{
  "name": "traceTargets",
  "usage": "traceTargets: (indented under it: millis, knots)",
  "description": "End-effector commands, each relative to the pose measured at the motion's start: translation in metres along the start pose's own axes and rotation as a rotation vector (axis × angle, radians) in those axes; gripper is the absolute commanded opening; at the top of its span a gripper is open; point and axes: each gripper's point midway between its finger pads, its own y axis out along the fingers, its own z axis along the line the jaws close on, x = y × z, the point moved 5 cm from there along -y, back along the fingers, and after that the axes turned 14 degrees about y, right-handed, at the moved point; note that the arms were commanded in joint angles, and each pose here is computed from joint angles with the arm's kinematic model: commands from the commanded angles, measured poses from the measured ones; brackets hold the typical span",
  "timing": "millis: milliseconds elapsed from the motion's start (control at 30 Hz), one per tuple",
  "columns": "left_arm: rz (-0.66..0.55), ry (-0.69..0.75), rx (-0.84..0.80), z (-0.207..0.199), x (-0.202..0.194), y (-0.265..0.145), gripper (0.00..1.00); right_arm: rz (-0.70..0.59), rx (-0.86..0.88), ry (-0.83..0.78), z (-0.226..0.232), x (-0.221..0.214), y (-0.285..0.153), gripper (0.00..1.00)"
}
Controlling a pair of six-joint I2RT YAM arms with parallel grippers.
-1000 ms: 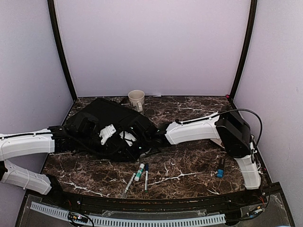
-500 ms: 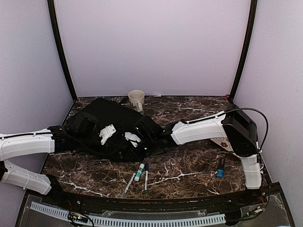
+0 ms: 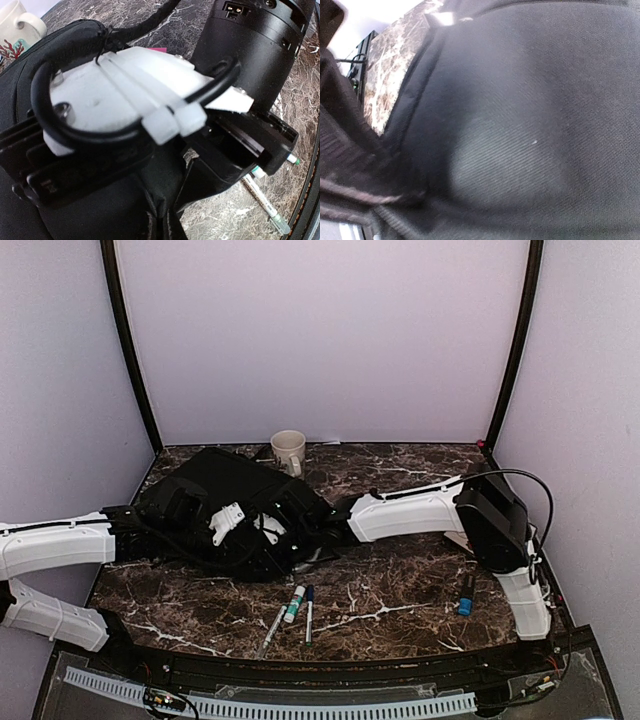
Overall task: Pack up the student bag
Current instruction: Pick up the largest pocket of the bag from the student bag, then hold the student bag at the center of the board.
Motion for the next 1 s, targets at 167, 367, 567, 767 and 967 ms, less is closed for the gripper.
traceTargets:
  millis: [167, 367, 567, 767, 967]
  knots:
    - [-0.086, 0.01, 0.011, 0.005, 0.018, -0.005, 0.0, -0.034, 0.03, -0.005, 0.007, 0.008, 0.002, 0.15]
    - [-0.086, 0.015, 0.013, 0.005, 0.018, -0.005, 0.0, -0.033, 0.059, -0.021, 0.012, 0.0, -0.017, 0.04]
    - [-0.082, 0.016, 0.009, 0.004, 0.017, -0.004, 0.0, -0.031, 0.066, -0.044, 0.016, -0.006, -0.03, 0.01]
    - [-0.085, 0.027, -0.005, 0.002, 0.017, -0.004, 0.16, -0.015, 0.038, -0.075, 0.01, -0.01, -0.03, 0.0]
    - [-0.144, 0.178, 0.039, -0.015, 0.018, -0.009, 0.48, -0.012, 0.106, -0.093, 0.02, -0.006, -0.037, 0.0]
